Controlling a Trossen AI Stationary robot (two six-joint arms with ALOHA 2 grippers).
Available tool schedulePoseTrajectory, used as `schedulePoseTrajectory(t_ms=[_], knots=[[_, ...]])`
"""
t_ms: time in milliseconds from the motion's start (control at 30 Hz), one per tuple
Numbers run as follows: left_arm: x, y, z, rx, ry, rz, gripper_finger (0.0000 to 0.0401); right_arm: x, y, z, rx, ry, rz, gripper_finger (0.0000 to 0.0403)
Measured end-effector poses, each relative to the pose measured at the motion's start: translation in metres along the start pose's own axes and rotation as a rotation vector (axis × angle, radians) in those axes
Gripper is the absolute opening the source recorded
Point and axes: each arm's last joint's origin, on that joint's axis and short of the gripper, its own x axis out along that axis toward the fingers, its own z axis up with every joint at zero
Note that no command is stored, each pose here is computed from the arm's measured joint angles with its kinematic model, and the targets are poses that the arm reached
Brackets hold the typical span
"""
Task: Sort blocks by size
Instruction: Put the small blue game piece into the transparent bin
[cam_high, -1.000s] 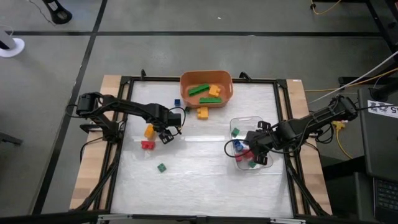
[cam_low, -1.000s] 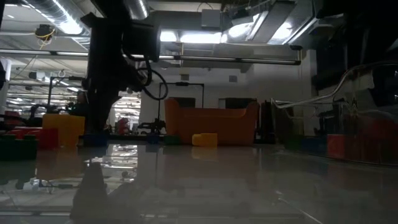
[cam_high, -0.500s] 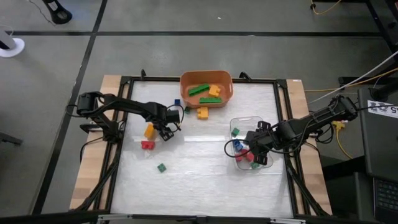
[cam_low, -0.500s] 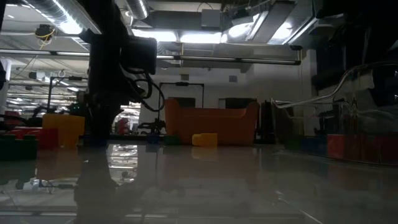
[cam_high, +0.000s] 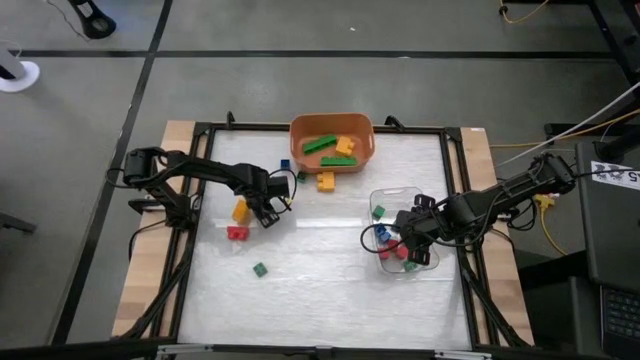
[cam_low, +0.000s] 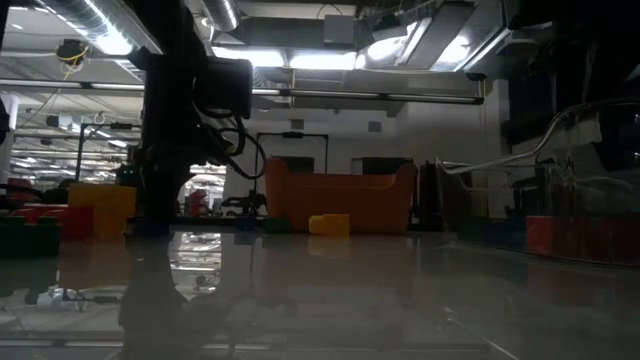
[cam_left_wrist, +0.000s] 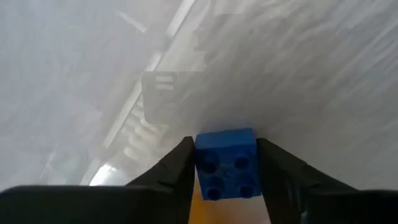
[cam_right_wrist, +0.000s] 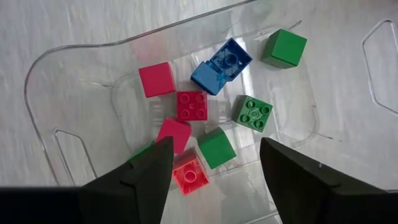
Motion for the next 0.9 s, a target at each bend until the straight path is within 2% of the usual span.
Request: schedulePoseTrajectory(t_ms=[67,233,567,733,900], knots=[[0.000,0.000,0.001,-0.002,-0.008,-0.004,0.0116,0.000,0.000,0.000,0.000,0.000,0.000,0.0239],[-0.001,-0.006,0.009,-0.009,-0.093,-0.068,0.0115,0.000,0.000,0.000,0.000,0.000,0.000,0.0239],[-0.013,-0.028,0.038,-0.004,-0.326,-0.481,0.0117,0.000,0.000,0.000,0.000,-0.001,-0.001,0.0239],[-0.031,-0.045,0.053,0.033,-0.530,-0.682,0.0120,0.000,0.000,0.000,-0.004,-0.008,-0.011,0.0239],[-0.060,-0.067,0.062,0.113,-0.844,-0.850,0.0120,0.000,-0.001,0.001,-0.042,-0.016,-0.024,0.0239]])
